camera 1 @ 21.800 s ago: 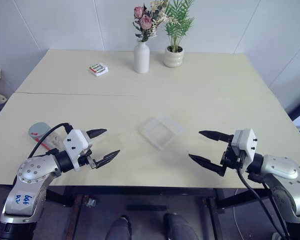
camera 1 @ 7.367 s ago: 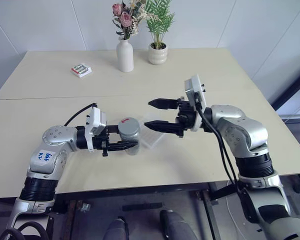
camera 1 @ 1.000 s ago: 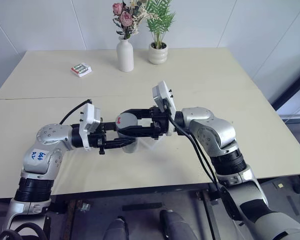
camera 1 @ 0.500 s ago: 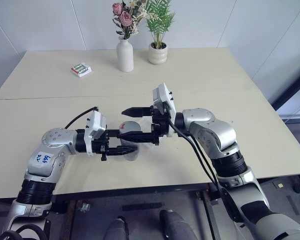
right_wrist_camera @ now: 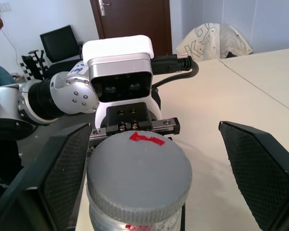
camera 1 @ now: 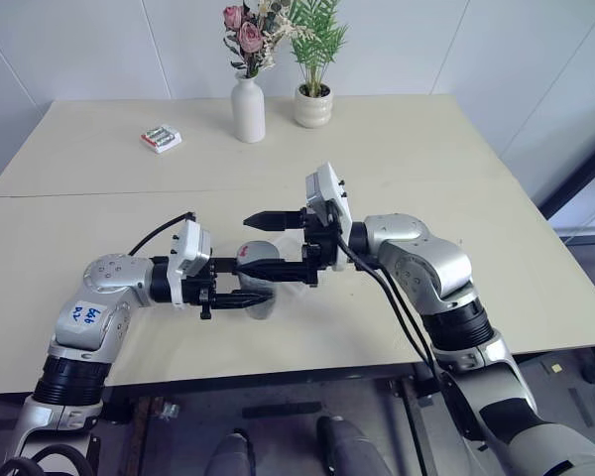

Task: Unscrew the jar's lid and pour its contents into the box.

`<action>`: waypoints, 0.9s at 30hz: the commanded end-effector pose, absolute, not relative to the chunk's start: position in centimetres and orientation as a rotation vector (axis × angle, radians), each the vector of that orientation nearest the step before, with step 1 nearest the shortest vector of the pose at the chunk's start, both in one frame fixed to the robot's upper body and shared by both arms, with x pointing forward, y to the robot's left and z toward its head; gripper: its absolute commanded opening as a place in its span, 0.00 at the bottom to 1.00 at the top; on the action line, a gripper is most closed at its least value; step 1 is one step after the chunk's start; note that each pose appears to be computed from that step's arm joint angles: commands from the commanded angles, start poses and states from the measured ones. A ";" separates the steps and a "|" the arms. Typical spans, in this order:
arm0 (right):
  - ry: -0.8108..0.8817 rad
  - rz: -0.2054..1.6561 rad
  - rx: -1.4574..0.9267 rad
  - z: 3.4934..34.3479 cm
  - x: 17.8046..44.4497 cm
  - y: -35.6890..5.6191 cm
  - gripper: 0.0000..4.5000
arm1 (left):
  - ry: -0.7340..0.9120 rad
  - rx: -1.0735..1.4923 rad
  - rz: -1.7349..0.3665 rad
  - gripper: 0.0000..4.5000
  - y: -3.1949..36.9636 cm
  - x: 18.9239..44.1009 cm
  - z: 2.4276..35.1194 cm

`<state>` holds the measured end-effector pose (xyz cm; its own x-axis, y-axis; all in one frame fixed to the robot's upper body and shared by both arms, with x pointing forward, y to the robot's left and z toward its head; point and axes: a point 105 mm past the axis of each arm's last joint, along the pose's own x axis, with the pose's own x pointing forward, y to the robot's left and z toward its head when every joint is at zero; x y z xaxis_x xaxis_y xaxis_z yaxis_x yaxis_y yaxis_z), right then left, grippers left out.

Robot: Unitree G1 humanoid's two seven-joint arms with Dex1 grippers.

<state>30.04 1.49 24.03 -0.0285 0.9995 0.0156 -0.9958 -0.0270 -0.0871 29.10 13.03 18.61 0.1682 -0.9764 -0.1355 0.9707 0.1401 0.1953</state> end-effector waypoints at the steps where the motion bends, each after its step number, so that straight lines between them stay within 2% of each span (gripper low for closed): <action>1: -0.087 1.609 -0.042 25.1 29.5 1.1 0.99 | -0.071 0.292 -1.418 0.45 12.9 28.8 19.6; 15: -0.053 1.610 -0.029 24.8 29.5 1.2 0.99 | -0.072 0.294 -1.416 0.45 13.0 28.9 19.6; 18: -0.055 1.622 -0.021 24.9 29.3 1.3 0.87 | -0.072 0.294 -1.415 0.45 13.0 28.8 19.6; 21: -0.056 1.623 -0.020 24.9 29.2 1.4 0.66 | -0.072 0.295 -1.416 0.45 13.0 28.8 19.6; 27: -0.059 1.637 0.005 25.3 29.0 1.4 0.66 | -0.071 0.294 -1.414 0.45 13.0 28.8 19.6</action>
<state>29.74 1.36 23.63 -0.0377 0.9993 -0.0026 -0.9992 -0.0377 0.0113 29.13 13.06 18.59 0.1705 -0.9757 -0.1375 0.9701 0.1417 0.1968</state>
